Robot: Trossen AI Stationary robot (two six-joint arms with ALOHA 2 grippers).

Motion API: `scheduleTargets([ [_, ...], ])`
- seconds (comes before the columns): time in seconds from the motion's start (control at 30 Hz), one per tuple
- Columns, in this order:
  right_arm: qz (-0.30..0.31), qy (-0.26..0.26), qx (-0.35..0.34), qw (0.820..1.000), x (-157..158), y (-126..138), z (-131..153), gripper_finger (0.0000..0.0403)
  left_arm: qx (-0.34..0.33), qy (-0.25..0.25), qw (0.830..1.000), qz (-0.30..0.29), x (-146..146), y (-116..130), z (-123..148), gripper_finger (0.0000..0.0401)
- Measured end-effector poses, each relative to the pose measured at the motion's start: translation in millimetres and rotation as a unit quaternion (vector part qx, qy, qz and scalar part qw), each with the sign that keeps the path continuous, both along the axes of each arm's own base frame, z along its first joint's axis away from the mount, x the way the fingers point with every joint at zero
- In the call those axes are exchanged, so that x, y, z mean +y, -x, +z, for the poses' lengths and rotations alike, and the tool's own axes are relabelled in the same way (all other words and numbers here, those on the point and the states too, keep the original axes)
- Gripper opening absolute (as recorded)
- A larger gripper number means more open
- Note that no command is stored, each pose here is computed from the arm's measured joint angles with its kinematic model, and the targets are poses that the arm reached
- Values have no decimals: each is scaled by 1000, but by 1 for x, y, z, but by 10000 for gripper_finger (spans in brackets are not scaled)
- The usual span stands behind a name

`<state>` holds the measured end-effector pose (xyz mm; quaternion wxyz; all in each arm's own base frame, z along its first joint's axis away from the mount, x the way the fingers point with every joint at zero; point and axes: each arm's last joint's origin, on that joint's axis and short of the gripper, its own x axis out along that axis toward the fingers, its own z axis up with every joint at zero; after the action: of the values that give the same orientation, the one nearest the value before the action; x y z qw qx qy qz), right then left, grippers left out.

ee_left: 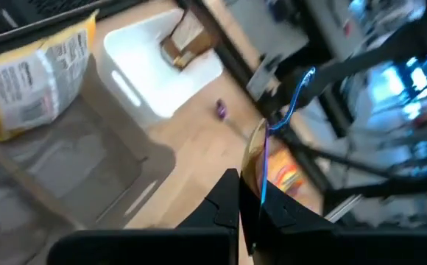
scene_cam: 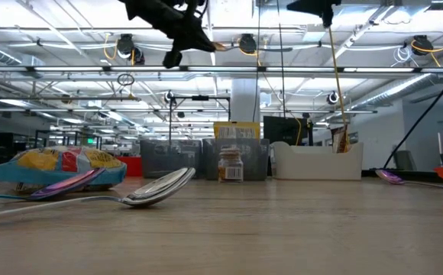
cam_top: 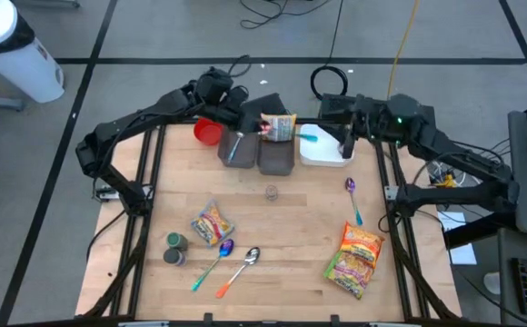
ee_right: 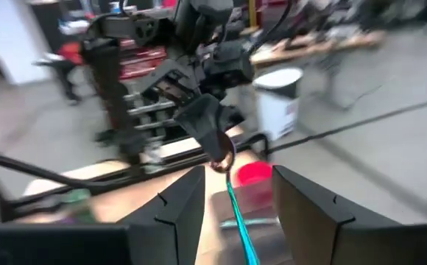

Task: Pick & Place Food Item
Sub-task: Put the top left purple and blue spoon into the left black bin

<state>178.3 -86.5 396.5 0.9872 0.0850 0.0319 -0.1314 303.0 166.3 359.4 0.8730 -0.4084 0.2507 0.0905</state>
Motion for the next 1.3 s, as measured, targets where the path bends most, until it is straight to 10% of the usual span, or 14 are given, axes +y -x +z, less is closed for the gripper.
scheduleTargets([
  [0.43, 56, -238, 28, 969, -71, -38, -48, 148, 78, -133, 987, -41, -35, 11, 52, 6],
  [0.67, 202, -226, -56, 951, -70, -64, -36, 150, 137, -116, 982, -65, -42, 26, 60, 6],
  [1.3, 247, -271, 11, 930, -52, -119, -83, 134, 202, -71, 965, -150, -60, -27, 14, 6],
])
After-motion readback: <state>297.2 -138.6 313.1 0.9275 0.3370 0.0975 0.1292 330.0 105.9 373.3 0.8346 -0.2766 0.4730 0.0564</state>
